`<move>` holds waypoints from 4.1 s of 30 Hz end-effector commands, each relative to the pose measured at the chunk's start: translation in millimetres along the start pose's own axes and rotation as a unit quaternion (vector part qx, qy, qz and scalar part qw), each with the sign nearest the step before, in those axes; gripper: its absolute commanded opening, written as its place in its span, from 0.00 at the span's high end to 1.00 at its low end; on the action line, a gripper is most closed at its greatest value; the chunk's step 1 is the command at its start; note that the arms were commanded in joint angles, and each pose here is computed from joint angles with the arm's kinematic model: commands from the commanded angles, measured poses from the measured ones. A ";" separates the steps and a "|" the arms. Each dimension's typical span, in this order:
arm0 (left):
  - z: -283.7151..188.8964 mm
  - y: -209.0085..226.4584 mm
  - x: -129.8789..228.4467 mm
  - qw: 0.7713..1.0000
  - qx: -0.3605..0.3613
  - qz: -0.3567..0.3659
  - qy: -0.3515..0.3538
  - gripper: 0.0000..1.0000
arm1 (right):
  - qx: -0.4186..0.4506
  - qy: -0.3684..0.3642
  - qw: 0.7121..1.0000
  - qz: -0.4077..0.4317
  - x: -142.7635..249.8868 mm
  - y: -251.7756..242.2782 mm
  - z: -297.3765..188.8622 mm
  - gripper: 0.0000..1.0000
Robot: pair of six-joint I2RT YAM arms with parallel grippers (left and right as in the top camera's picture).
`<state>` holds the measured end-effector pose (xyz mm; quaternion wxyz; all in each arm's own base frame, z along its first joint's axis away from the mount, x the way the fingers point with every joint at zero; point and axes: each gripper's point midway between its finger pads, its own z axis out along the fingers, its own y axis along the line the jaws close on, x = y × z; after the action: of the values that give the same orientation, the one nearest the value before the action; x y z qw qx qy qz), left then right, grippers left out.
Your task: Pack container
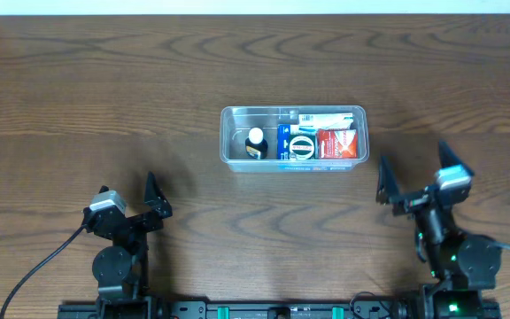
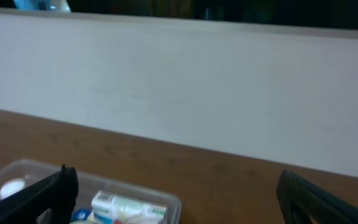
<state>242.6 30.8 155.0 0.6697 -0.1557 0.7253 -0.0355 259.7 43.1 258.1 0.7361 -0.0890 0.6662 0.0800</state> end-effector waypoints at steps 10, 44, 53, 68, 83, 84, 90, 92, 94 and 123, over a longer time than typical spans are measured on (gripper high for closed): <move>1.1 7.7 17.0 1.000 -0.014 0.009 0.024 0.02 | -0.009 -0.006 1.000 0.024 49.6 5.8 -18.1 0.01; 1.1 7.7 17.0 1.000 -0.014 0.009 0.024 0.02 | 0.057 0.078 0.994 0.059 96.8 -13.5 -28.7 0.01; 1.1 7.7 17.0 1.000 -0.014 0.009 0.024 0.02 | 0.057 0.078 0.994 0.060 96.7 -13.5 -28.6 0.01; 1.1 7.7 17.0 1.000 -0.014 0.009 0.024 0.02 | 0.057 0.078 0.994 0.060 96.7 -13.5 -28.6 0.01; 1.1 7.8 17.0 1.000 -0.014 0.009 0.024 0.02 | 0.057 0.078 0.994 0.060 96.7 -13.5 -28.6 0.01; 1.1 7.7 17.0 1.000 -0.014 0.009 0.024 0.02 | 0.057 0.077 0.994 0.060 96.6 -13.5 -28.6 0.01; 1.1 7.8 17.0 1.000 -0.014 0.009 0.024 0.02 | 0.057 0.078 0.994 0.060 96.7 -13.5 -28.6 0.01; 1.1 7.7 17.0 1.000 -0.014 0.009 0.024 0.02 | 0.057 0.078 0.994 0.060 96.7 -13.5 -28.6 0.01; 1.1 7.8 17.0 1.000 -0.014 0.009 0.024 0.02 | 0.057 0.077 0.994 0.060 96.6 -13.5 -28.6 0.01; 1.1 7.8 17.0 1.000 -0.014 0.009 0.024 0.02 | 0.057 0.077 0.994 0.060 96.6 -13.5 -28.6 0.01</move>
<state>242.6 30.8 155.0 0.6697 -0.1557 0.7253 -0.0355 244.8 26.9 159.8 0.6793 -0.0241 0.7290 0.0808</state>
